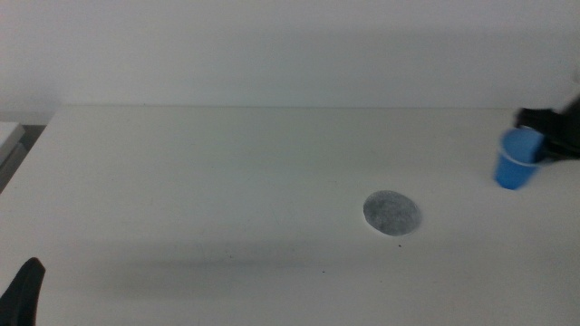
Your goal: Place an empty cup on a cup mat.
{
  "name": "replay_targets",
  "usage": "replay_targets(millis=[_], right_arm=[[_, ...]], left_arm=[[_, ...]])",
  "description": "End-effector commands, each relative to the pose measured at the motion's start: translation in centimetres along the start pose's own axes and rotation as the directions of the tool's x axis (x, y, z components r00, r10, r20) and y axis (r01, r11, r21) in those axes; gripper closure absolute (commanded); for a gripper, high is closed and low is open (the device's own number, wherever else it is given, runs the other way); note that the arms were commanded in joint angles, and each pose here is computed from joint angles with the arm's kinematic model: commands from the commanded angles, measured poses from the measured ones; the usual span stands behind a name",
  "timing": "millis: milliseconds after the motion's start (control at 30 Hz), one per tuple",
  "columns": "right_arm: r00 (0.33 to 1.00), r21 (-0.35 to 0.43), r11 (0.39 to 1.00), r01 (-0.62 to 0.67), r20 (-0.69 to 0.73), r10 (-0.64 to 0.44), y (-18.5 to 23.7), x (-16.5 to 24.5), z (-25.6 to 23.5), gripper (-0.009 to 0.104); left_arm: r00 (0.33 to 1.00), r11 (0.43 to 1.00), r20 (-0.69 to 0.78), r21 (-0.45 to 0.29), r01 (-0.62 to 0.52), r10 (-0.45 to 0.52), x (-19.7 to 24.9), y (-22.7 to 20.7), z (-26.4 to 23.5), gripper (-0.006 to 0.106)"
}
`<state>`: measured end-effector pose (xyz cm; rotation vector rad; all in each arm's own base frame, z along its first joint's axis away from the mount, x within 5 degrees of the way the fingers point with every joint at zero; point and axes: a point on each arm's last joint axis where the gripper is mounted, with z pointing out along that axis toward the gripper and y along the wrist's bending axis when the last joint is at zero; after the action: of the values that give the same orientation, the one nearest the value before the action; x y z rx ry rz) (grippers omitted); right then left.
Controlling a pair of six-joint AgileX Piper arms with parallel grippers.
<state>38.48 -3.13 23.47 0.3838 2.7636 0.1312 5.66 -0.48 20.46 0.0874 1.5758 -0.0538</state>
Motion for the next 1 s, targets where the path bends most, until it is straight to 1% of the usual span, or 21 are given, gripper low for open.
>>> replay_targets(millis=[0,100,233,333,400,533,667,800,867,933,967], right_arm=[[0.998,-0.030,0.998,0.056,0.026,-0.055,2.9,0.4,-1.1,0.095],[0.993,-0.063,0.991,0.121,0.002,-0.121,6.6,1.8,-0.8,0.095],[0.981,-0.110,0.975,0.196,0.008,-0.196,11.2,3.6,-0.2,0.095],[0.974,-0.136,0.965,0.224,0.018,-0.224,13.6,4.7,0.6,0.095],[0.975,-0.146,0.964,0.221,0.014,-0.221,14.7,5.2,1.3,0.095],[0.974,-0.145,0.965,0.221,-0.017,-0.226,15.7,6.0,3.2,0.095],[0.972,-0.130,0.967,0.219,-0.058,-0.228,15.6,6.3,4.8,0.095],[0.971,-0.128,0.967,0.219,-0.064,-0.229,15.6,6.4,4.8,0.094],[0.968,-0.114,0.966,0.230,-0.079,-0.240,15.5,6.2,4.1,0.093],[0.967,-0.113,0.965,0.237,-0.068,-0.246,15.5,6.0,3.3,0.088],[0.967,-0.115,0.964,0.241,-0.052,-0.248,15.5,5.9,2.7,0.084]], left_arm=[[1.000,1.000,0.009,0.002,0.010,-0.010,-0.1,0.0,0.0,0.007],[1.000,1.000,0.009,0.002,0.010,-0.010,-0.1,0.0,0.0,0.007],[1.000,1.000,0.009,0.002,0.010,-0.010,-0.1,0.0,0.0,0.007],[1.000,1.000,0.009,0.002,0.010,-0.010,-0.1,0.0,0.0,0.007],[1.000,1.000,0.009,0.002,0.010,-0.010,-0.1,0.0,0.0,0.007],[1.000,1.000,0.009,0.002,0.010,-0.010,-0.1,0.0,0.0,0.007],[1.000,1.000,0.009,0.002,0.010,-0.010,-0.1,0.0,0.0,0.007],[1.000,1.000,0.009,0.002,0.010,-0.010,-0.1,0.0,0.0,0.007],[1.000,1.000,0.009,0.002,0.010,-0.010,-0.1,0.0,0.0,0.007],[1.000,1.000,0.009,0.002,0.010,-0.010,-0.1,0.0,0.0,0.007],[1.000,1.000,0.009,0.002,0.010,-0.010,-0.1,0.0,0.0,0.007]])
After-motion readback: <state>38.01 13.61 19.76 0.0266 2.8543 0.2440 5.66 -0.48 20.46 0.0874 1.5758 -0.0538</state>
